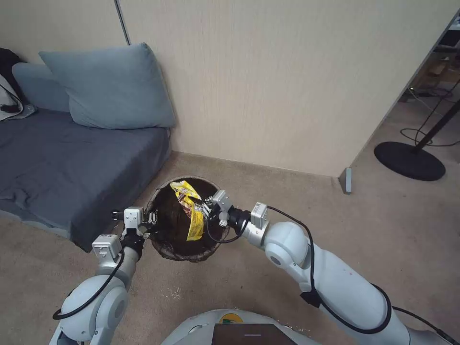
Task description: Pick up the trash bin, then pick up the garbage from the floor and place it into the trash bin.
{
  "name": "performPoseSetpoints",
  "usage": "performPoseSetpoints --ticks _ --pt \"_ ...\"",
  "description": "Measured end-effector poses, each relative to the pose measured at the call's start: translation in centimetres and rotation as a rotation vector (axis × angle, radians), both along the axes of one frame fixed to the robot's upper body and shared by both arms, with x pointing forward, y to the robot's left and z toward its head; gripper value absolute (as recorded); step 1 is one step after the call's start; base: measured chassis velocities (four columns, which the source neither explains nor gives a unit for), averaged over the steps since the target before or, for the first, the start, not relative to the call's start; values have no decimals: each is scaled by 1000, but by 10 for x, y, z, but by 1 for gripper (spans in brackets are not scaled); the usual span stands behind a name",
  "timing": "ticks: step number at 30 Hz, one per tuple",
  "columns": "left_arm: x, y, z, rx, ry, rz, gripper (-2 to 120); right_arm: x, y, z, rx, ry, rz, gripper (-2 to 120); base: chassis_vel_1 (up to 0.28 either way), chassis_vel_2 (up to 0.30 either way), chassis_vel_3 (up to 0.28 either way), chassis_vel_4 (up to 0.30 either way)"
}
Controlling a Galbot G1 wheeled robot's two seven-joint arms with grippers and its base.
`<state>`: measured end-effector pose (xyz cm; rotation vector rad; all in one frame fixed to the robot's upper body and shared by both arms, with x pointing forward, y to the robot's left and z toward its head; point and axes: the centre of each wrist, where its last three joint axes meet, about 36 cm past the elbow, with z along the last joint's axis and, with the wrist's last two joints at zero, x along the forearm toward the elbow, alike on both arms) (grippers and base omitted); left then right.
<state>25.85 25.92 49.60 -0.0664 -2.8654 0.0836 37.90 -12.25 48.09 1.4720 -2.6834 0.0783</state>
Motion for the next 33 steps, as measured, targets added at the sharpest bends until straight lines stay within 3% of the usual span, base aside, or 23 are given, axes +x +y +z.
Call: performPoseSetpoints --ticks 6,10,11,23,33 --pt "-2 -1 2 -1 -3 -1 2 1 3 -2 -4 -1 -7 25 0 0 0 0" --pt "-3 -1 3 -4 -5 1 2 1 6 -2 -3 -8 -15 45 0 0 0 0" --pt "-3 -1 3 -4 -5 1 2 1 6 -2 -3 -8 -15 45 0 0 0 0" --pt "-4 -2 4 -6 -6 -2 2 0 4 4 11 -13 -27 93 0 0 0 0" --pt "-3 -2 4 -7 -9 -3 2 -7 4 16 38 -7 -31 100 0 0 0 0"
